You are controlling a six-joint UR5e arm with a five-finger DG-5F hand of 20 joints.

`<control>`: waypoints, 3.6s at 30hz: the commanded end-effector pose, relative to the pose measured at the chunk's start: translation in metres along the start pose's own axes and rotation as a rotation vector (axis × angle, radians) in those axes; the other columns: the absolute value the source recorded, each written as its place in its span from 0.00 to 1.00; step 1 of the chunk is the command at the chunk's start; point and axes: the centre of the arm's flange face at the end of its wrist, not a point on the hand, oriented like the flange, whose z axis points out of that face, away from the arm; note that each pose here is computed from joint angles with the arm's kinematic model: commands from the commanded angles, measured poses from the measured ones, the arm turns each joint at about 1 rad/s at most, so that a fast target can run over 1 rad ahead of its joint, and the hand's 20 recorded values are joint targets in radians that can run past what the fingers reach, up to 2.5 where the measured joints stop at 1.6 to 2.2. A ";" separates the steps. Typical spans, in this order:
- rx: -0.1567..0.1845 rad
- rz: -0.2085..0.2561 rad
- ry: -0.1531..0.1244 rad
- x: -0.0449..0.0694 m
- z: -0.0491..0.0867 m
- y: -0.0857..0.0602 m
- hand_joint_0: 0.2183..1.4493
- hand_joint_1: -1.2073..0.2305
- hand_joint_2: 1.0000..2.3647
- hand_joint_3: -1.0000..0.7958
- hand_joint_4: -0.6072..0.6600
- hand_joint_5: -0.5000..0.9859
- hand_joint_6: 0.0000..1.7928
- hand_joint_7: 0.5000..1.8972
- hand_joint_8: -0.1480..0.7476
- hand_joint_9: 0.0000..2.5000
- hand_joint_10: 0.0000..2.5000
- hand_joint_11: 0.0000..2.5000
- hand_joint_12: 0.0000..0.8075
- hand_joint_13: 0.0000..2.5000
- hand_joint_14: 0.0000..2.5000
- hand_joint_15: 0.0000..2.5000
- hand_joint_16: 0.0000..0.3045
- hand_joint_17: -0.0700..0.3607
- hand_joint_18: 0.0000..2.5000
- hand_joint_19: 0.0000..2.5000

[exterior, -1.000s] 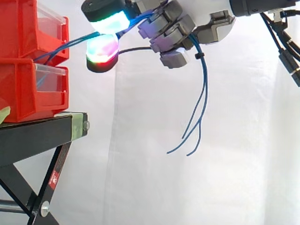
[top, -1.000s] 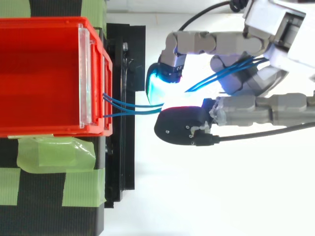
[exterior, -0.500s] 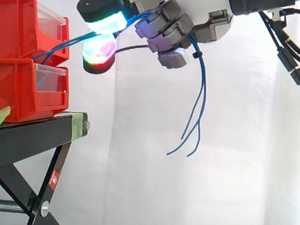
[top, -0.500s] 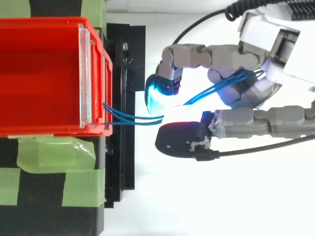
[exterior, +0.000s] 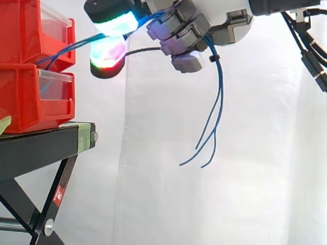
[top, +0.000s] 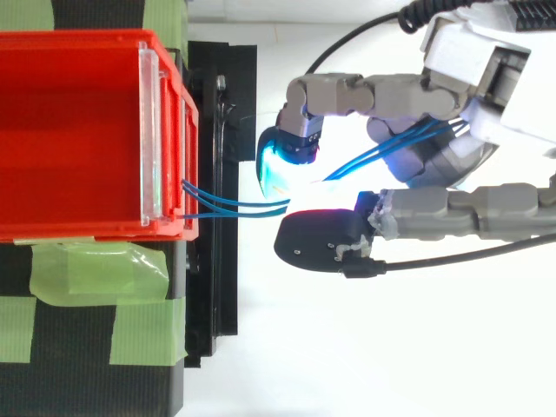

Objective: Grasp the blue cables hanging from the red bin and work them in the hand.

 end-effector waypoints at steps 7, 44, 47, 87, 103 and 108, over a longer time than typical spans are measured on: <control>-0.016 -0.018 -0.007 -0.001 0.002 0.002 0.79 0.39 0.33 0.76 0.68 0.71 0.00 0.66 0.47 0.42 1.00 1.00 0.51 0.51 1.00 0.73 0.14 0.38 0.54 0.45; -0.025 -0.025 -0.006 0.000 0.003 0.003 0.65 0.36 0.01 0.57 0.83 0.60 0.01 0.35 0.47 0.42 1.00 1.00 0.51 0.51 1.00 0.73 0.14 0.38 0.54 0.45; -0.025 -0.025 -0.006 0.000 0.003 0.003 0.57 0.38 0.02 0.36 0.80 0.57 0.01 0.37 0.47 0.42 1.00 1.00 0.51 0.51 1.00 0.73 0.14 0.38 0.54 0.45; -0.045 -0.012 -0.023 0.000 0.006 0.006 0.53 0.40 0.01 0.23 0.79 0.57 0.01 0.45 0.47 0.42 1.00 1.00 0.51 0.51 1.00 0.73 0.14 0.38 0.54 0.45; -0.050 -0.009 -0.026 0.000 0.006 0.006 0.59 0.38 0.01 0.24 0.79 0.66 0.01 0.51 0.47 0.42 1.00 1.00 0.51 0.51 1.00 0.73 0.14 0.38 0.54 0.45; -0.055 -0.005 -0.030 -0.001 0.006 0.008 0.64 0.39 0.02 0.43 0.80 0.62 0.01 0.45 0.47 0.42 1.00 1.00 0.51 0.51 1.00 0.73 0.14 0.38 0.54 0.45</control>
